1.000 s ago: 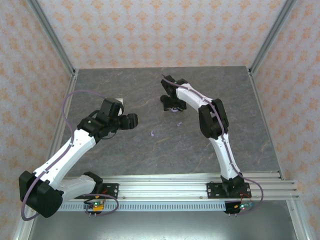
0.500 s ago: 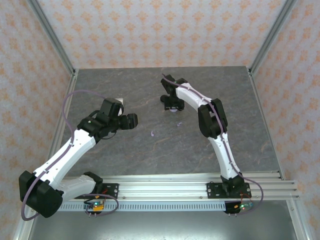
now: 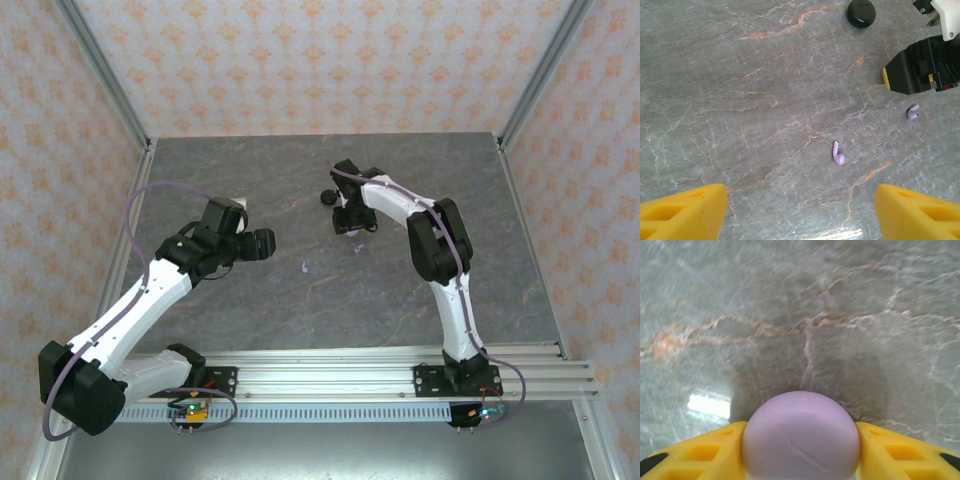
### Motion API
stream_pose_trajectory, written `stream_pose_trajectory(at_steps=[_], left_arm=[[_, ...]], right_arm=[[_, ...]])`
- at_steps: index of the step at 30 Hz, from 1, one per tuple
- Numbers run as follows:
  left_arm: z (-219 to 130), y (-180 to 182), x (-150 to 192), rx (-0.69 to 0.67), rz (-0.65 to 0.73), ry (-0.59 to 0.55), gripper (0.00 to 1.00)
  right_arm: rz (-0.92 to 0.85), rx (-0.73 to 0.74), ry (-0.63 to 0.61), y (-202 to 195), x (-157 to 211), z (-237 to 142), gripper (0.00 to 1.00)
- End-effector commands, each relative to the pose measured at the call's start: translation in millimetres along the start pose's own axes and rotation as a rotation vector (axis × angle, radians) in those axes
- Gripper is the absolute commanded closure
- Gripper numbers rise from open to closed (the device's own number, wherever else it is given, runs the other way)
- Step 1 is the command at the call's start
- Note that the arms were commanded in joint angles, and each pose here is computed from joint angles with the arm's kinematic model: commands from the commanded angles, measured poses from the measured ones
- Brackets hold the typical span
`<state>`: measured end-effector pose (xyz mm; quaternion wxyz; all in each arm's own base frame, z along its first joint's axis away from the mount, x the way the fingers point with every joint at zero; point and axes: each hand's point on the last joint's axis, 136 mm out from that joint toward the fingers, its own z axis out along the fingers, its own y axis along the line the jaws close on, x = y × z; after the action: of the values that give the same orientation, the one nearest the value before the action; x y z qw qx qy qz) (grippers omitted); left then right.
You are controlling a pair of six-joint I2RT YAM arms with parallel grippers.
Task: Insert wireless bluetooth earbuds into charging case
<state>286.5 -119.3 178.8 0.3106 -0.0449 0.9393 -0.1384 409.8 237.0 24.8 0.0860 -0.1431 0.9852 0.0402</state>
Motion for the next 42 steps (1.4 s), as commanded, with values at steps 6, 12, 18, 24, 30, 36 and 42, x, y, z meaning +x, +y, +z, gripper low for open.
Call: stream_pose_trajectory(at_steps=[6,12,18,24,30,36,42], left_arm=[[1.3,3.4,8.3,-0.014,-0.013,0.017,0.23],[3.0,3.3,9.2,-0.013,-0.014,0.022,0.23],[8.7,0.6,11.4,0.001,-0.02,0.034,0.23],[26.4,-14.1,12.4,0.067,-0.047,0.072,0.23],[54.1,-34.9,2.8,0.141,-0.065,0.099,0.23],[98.3,-54.6,-8.0,0.194,-0.082,0.144,0.26],[138.3,-72.8,-14.5,0.251,-0.106,0.192,0.33]], right_arm=[[-0.198,-0.025,0.006,33.2,13.5,-6.5,0.48],[-0.25,0.012,0.03,38.6,17.0,-1.0,0.46],[-0.224,0.013,-0.013,38.9,9.2,-12.1,0.33],[-0.114,-0.097,-0.067,40.9,-0.9,-35.4,0.31],[0.073,-0.283,-0.143,32.0,-5.1,-68.5,0.31],[0.245,-0.391,-0.15,23.5,7.0,-77.4,0.34],[0.417,-0.426,-0.132,9.8,11.9,-63.2,0.45]])
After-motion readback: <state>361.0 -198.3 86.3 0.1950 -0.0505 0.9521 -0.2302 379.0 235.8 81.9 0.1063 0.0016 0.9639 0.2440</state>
